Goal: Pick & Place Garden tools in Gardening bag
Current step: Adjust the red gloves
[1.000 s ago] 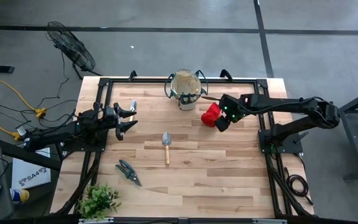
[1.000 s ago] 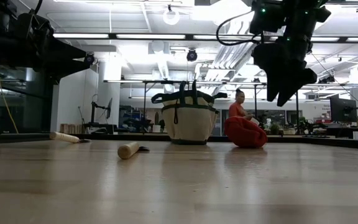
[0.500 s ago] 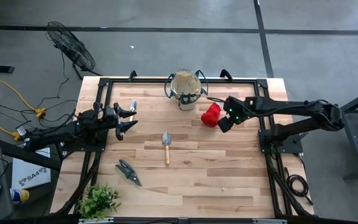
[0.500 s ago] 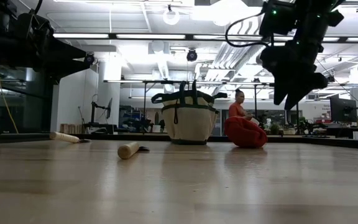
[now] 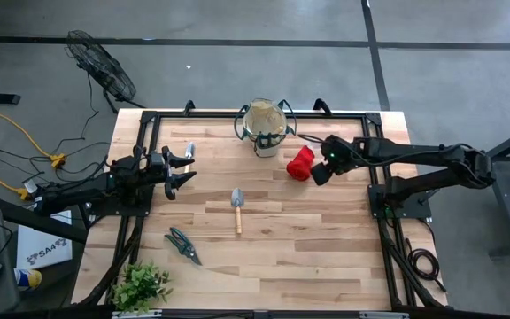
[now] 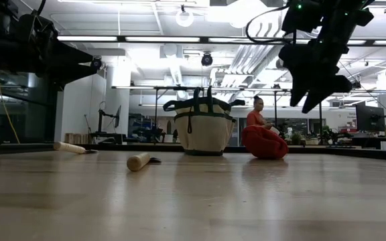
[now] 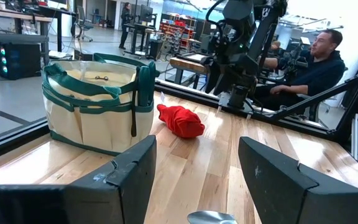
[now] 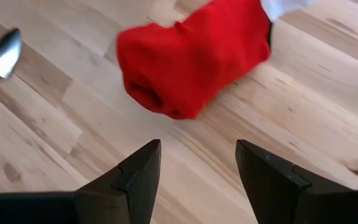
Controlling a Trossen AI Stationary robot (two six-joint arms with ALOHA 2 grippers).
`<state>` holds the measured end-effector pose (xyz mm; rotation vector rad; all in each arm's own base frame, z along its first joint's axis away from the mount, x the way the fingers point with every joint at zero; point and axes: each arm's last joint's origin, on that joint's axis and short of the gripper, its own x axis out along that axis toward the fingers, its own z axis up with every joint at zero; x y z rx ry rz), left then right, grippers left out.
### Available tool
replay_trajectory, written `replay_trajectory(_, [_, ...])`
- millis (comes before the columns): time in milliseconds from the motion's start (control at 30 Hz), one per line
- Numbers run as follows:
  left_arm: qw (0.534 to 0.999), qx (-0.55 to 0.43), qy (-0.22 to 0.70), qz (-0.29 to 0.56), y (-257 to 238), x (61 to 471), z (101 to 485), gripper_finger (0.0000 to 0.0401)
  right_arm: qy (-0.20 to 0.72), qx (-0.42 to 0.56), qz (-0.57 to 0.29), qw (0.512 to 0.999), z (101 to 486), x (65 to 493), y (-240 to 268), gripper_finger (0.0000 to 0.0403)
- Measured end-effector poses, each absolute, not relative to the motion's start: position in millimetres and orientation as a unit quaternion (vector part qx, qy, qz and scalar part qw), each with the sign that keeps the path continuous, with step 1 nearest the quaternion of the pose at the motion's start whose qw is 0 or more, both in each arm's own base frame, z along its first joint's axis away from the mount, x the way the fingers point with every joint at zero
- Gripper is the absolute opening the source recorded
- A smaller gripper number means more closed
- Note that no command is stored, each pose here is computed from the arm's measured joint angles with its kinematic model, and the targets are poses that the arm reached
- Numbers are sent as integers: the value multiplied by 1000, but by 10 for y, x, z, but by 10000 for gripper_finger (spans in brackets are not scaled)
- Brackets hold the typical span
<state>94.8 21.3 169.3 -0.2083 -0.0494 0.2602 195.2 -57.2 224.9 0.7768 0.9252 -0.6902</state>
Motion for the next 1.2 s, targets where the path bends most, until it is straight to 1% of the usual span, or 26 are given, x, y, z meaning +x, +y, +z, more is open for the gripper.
replay_trajectory(200, [986,-104,-25,130,213,948,1694,223,393,371,-312,781,2284,2012,-587,201])
replay_trajectory(633, [986,-104,-25,129,213,948,1693,223,367,376,-302,795,2318,2066,-584,201])
replay_trajectory(800, [986,-104,-25,129,213,948,1693,223,333,404,-310,794,2349,2109,-582,201])
replay_trajectory(967, [986,-104,-25,129,213,948,1693,223,302,438,-350,771,2318,2157,-613,201])
replay_trajectory(1200, [986,-104,-25,129,213,948,1693,223,263,495,-397,727,2199,2286,-661,201])
